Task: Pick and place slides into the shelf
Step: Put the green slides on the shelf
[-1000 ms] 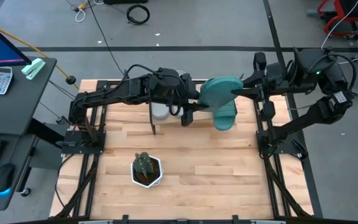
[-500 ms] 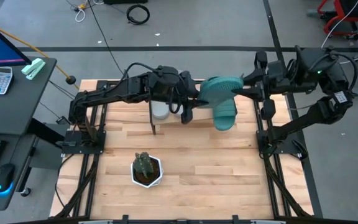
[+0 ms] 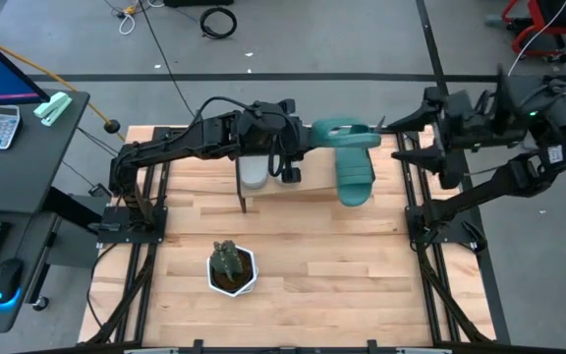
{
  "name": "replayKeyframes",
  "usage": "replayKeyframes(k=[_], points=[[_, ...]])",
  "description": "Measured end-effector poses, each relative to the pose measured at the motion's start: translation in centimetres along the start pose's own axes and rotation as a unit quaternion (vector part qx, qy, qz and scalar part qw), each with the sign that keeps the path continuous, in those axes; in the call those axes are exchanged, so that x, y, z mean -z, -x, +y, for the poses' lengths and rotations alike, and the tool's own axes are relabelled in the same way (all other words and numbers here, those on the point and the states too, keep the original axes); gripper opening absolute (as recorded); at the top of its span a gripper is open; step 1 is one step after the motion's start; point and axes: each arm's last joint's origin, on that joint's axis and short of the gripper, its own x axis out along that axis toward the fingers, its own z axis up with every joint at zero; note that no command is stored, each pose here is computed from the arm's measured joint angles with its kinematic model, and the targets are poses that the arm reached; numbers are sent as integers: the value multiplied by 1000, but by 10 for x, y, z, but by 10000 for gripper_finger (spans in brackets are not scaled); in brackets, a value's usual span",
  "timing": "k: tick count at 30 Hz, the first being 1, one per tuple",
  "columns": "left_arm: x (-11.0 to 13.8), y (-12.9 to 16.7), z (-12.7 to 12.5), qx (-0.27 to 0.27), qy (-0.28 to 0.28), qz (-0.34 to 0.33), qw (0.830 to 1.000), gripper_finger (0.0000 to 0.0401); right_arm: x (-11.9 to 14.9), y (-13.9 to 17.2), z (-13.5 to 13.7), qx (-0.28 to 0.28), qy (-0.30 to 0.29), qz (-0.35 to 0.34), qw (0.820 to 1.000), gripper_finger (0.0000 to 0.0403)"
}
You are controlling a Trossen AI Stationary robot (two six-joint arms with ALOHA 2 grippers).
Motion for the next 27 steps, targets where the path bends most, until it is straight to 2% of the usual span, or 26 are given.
replayKeyframes(k=[6, 11, 18, 21, 27], points=[[1, 0, 1, -35, -65, 22, 997, 87, 1, 27, -2, 10, -29, -21, 999, 293], [-1, 3, -5, -76, -140, 48, 986, 88, 18, 45, -10, 100, -53, 29, 993, 281], [-1, 3, -21, -63, -203, 77, 974, 87, 36, 53, -18, 204, -96, 85, 971, 268], [9, -4, -32, -51, -223, 128, 965, 87, 49, 50, -21, 240, -117, 104, 958, 261], [18, -14, -48, -28, -195, 160, 967, 86, 95, 34, -29, 290, -167, 138, 932, 246]])
